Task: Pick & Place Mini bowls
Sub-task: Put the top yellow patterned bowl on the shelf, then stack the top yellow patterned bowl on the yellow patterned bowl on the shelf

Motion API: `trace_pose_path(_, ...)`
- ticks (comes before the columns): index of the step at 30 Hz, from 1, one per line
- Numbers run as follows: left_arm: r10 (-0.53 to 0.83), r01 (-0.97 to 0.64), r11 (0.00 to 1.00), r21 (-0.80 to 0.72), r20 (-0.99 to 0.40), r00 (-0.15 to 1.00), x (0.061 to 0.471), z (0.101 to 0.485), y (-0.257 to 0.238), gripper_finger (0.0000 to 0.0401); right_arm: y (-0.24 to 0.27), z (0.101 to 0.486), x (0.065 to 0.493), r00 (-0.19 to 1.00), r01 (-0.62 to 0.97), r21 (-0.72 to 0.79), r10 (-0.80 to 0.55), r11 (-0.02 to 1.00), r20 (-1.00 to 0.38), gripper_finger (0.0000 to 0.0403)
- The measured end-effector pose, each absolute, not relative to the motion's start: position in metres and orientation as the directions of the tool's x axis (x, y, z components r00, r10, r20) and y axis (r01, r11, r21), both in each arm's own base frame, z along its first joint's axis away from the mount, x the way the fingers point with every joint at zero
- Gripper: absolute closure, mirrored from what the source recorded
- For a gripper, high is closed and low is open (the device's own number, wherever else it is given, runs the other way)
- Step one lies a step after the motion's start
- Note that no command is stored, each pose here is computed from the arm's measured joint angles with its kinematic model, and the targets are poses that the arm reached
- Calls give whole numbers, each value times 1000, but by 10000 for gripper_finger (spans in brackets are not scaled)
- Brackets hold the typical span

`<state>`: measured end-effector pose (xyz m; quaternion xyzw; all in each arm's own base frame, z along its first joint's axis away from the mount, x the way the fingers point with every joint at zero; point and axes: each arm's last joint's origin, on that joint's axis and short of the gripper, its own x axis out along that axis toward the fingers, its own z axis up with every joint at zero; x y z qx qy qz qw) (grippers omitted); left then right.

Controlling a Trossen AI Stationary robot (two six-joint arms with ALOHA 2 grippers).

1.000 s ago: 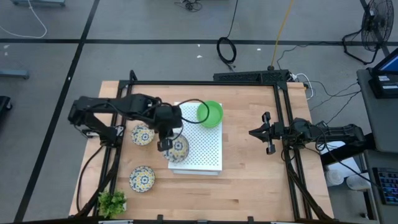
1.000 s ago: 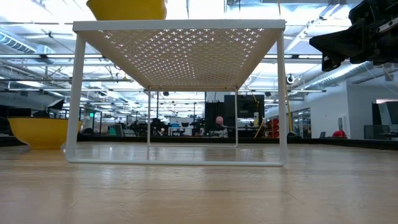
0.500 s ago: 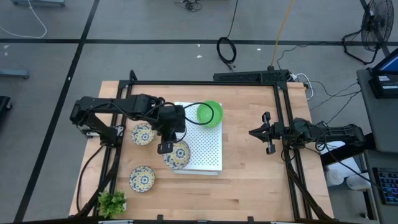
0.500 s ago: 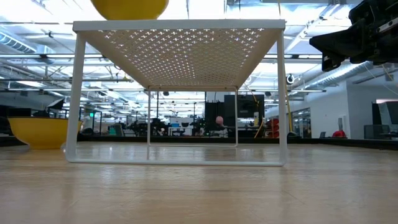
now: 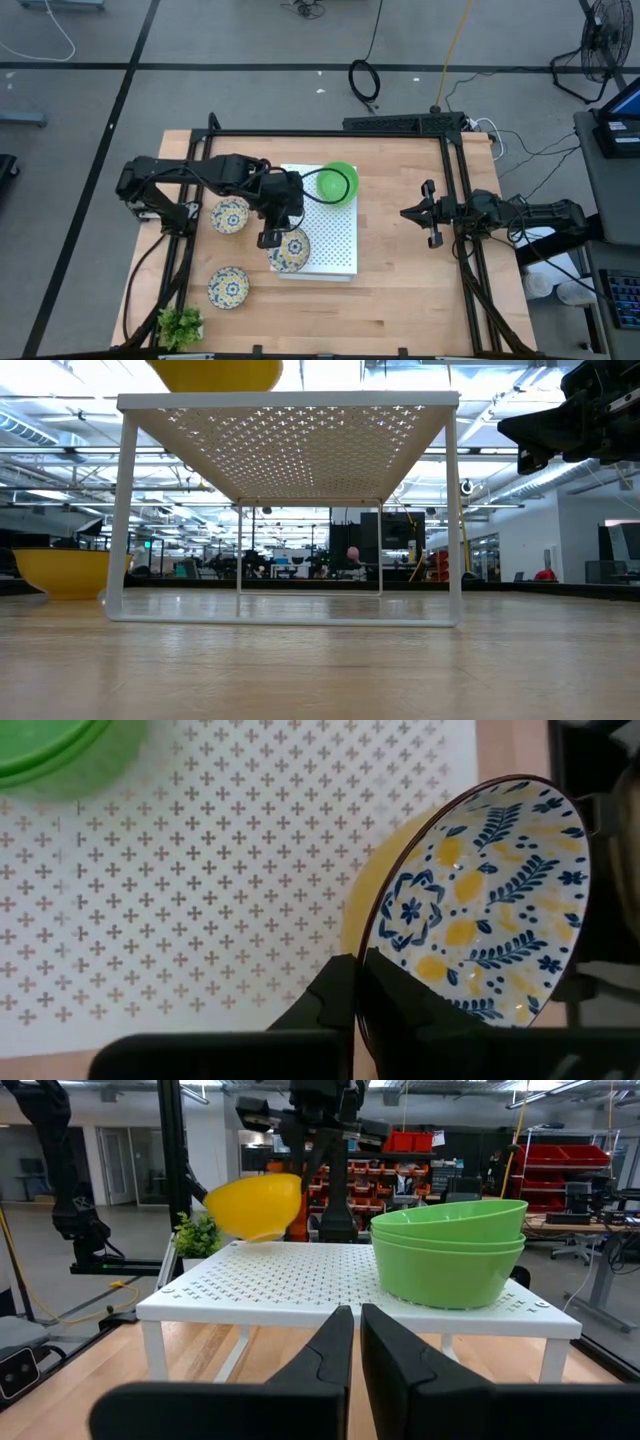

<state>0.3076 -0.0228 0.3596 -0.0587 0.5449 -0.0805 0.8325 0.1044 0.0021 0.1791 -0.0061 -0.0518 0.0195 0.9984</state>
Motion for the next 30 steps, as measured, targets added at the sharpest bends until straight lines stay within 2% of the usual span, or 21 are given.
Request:
trace_pose_path(5,-199,82,980,-181,-909,366,320,347,-17,395,2,179,104,994,-38,-14,40,999,103,391)
trace_pose_path(10,-194,58,981,-185,-912,361,322,344,-9,382,2,179,104,994,-38,-14,39,999,103,390)
trace_pose_path(16,-173,18,983,-180,-910,376,321,346,3,394,2,179,104,994,-38,-14,39,999,104,388)
trace_pose_path(24,-122,-11,991,-136,-920,373,321,345,7,318,2,179,104,994,-38,-14,40,999,104,391)
trace_pose_path(30,-105,3,994,-112,-921,374,321,345,8,279,2,179,104,994,-38,-14,39,999,104,391)
